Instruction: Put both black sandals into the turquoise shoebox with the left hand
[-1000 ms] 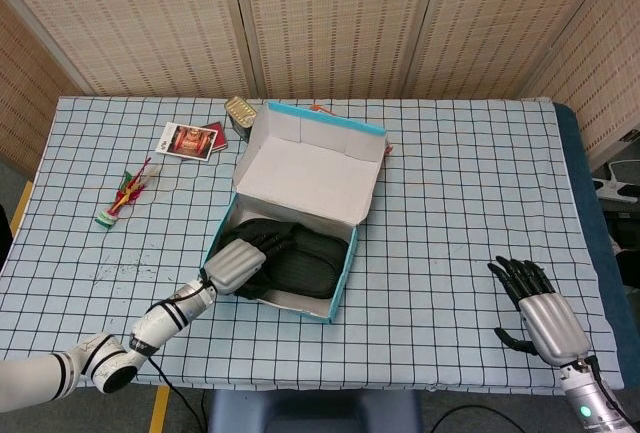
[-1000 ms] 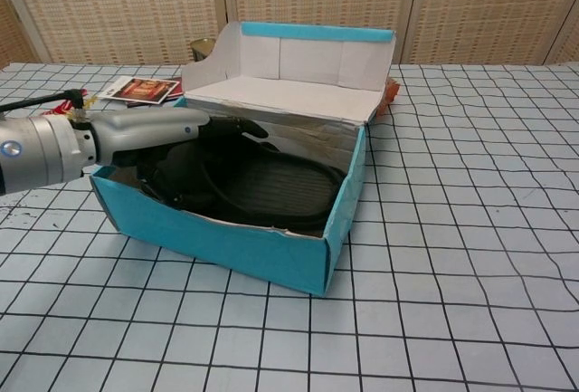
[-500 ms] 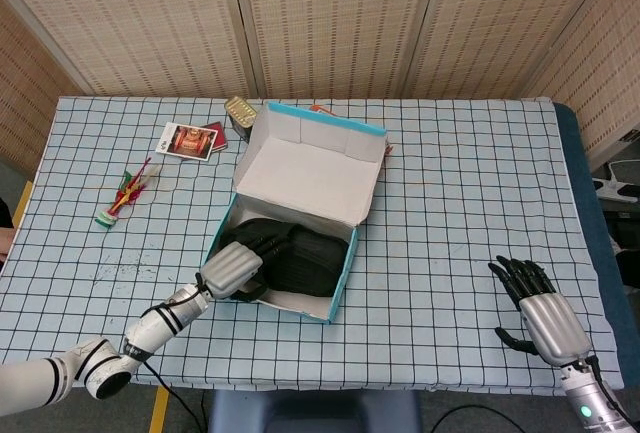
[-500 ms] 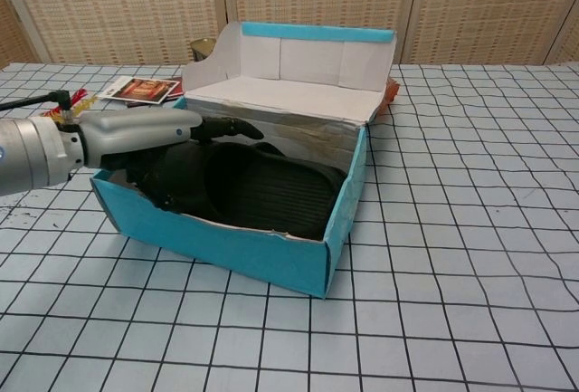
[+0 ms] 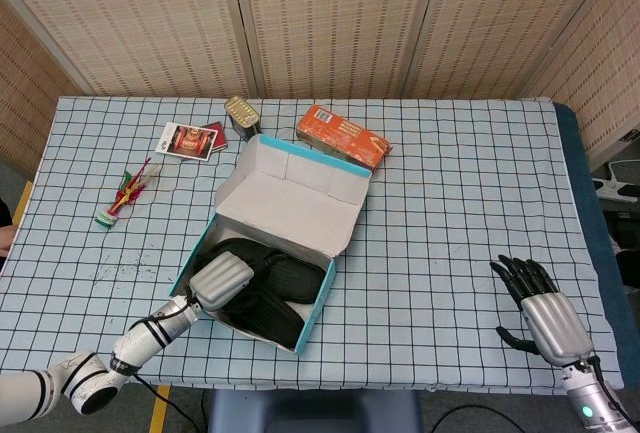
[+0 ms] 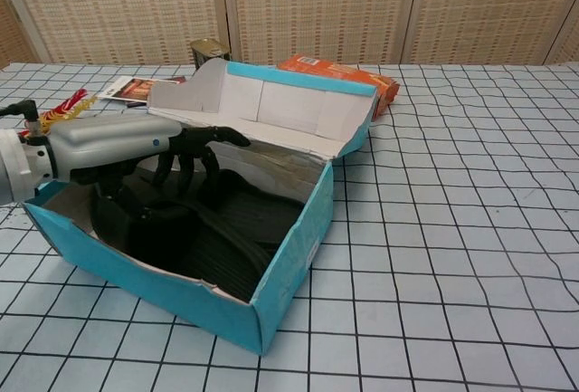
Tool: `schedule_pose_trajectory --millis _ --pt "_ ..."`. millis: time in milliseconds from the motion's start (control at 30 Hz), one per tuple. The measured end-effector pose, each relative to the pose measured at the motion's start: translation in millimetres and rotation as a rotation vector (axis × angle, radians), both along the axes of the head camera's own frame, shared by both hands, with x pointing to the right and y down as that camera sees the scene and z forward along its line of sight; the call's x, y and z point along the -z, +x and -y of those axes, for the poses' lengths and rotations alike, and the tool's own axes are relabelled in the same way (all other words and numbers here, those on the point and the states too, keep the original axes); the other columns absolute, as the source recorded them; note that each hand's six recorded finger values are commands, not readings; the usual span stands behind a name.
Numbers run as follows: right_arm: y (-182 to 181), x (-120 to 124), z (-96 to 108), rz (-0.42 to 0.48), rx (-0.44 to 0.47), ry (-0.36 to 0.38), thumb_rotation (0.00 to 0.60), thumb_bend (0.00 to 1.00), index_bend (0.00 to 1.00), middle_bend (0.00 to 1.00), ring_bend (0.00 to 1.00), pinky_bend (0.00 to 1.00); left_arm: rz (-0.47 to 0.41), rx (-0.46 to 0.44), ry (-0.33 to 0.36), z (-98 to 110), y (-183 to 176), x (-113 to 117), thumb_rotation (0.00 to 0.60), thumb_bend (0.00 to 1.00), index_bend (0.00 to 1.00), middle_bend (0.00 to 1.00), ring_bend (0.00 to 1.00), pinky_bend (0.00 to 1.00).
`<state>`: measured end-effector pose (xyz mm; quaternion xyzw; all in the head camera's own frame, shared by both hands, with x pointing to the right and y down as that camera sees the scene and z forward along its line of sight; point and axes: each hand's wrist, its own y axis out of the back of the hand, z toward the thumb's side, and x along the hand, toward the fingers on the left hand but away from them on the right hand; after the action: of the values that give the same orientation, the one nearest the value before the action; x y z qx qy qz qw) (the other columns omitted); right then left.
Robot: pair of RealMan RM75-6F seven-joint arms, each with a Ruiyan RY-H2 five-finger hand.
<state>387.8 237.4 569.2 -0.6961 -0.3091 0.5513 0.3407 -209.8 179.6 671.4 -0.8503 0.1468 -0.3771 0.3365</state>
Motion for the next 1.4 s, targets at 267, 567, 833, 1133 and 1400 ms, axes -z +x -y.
schedule_pose_trajectory --millis 267,567,833,1133,1400 --pt "0 1 0 0.000 -0.002 0.004 0.600 0.13 0.00 0.00 0.00 0.00 0.004 0.002 0.001 1 0 -2 0.600 0.41 0.11 0.38 0.41 0.09" --pt "-1 1 0 0.002 0.002 0.003 0.600 0.13 0.00 0.00 0.00 0.00 -0.046 0.015 0.006 3 4 10 0.600 0.40 0.01 0.10 0.02 0.10" --pt "0 3 0 0.002 -0.001 0.009 0.600 0.13 0.00 0.00 0.00 0.00 -0.141 0.045 0.063 14 11 39 0.600 0.38 0.00 0.00 0.00 0.10" --pt "0 2 -1 0.002 0.006 0.005 0.600 0.13 0.00 0.00 0.00 0.00 -0.086 0.036 0.042 11 -4 55 0.600 0.38 0.00 0.01 0.06 0.10" --pt "-6 6 0 0.030 0.018 0.034 0.600 0.13 0.00 0.00 0.00 0.00 -0.094 0.098 0.092 18 -19 62 0.600 0.45 0.00 0.02 0.03 0.10"
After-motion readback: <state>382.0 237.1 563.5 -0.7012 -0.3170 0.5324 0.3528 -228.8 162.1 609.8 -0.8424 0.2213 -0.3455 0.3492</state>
